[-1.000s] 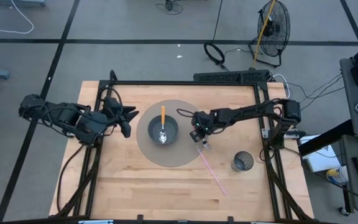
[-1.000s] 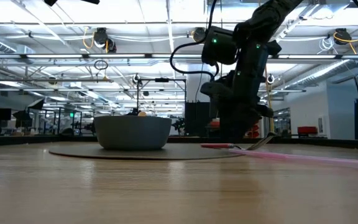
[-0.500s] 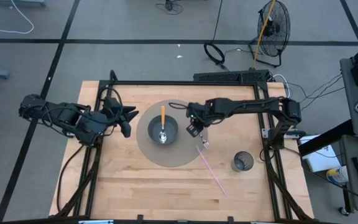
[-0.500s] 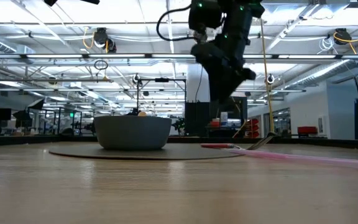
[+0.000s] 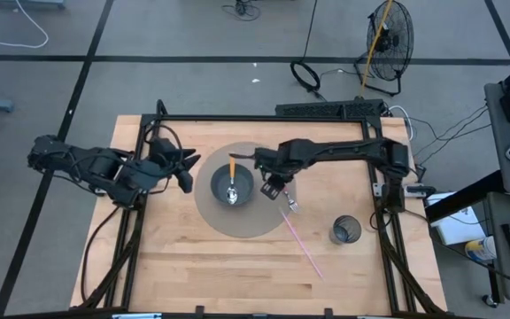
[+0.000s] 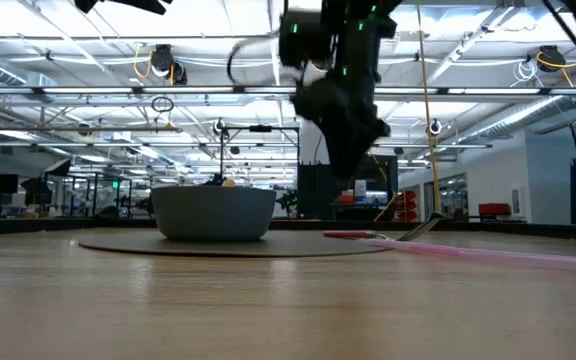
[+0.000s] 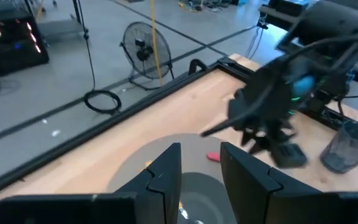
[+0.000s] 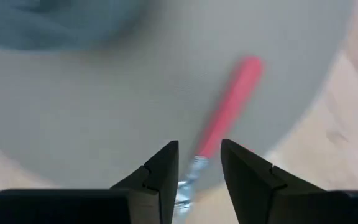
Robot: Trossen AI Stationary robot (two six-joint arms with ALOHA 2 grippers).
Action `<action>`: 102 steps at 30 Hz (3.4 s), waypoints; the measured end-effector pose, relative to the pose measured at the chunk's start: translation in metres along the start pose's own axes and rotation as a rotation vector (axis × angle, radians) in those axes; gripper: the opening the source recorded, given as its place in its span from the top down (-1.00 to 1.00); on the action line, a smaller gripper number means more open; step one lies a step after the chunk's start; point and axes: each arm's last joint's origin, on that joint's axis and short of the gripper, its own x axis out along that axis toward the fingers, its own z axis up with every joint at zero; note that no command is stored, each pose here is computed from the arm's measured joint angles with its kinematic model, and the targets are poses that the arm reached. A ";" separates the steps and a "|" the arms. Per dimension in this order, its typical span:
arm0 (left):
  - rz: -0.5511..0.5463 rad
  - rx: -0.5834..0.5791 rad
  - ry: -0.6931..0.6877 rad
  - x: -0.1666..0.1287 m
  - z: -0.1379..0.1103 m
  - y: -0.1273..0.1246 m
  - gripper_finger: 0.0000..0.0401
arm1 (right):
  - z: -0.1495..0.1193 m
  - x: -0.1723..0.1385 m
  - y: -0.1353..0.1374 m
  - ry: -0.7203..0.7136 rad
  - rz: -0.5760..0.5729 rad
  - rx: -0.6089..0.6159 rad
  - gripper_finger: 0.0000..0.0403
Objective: Pick & Place Utensil
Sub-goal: Put the pink fork into the gray bowl
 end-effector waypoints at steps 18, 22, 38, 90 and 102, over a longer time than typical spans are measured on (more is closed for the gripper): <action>-0.030 0.029 0.073 0.011 -0.012 -0.017 0.41 | -0.027 0.040 -0.001 0.075 -0.035 0.054 0.28; -0.022 0.029 0.068 0.011 -0.012 -0.016 0.41 | -0.031 0.046 0.001 0.069 -0.033 0.072 0.17; -0.022 0.035 0.067 0.011 -0.012 -0.016 0.41 | -0.045 0.068 0.002 0.073 -0.005 0.112 0.15; -0.022 0.034 0.067 0.011 -0.012 -0.016 0.41 | -0.050 0.018 -0.006 -0.153 0.048 0.118 0.92; -0.079 0.045 0.022 0.011 -0.005 -0.022 0.41 | -0.054 -0.065 -0.016 -0.507 0.214 0.131 0.92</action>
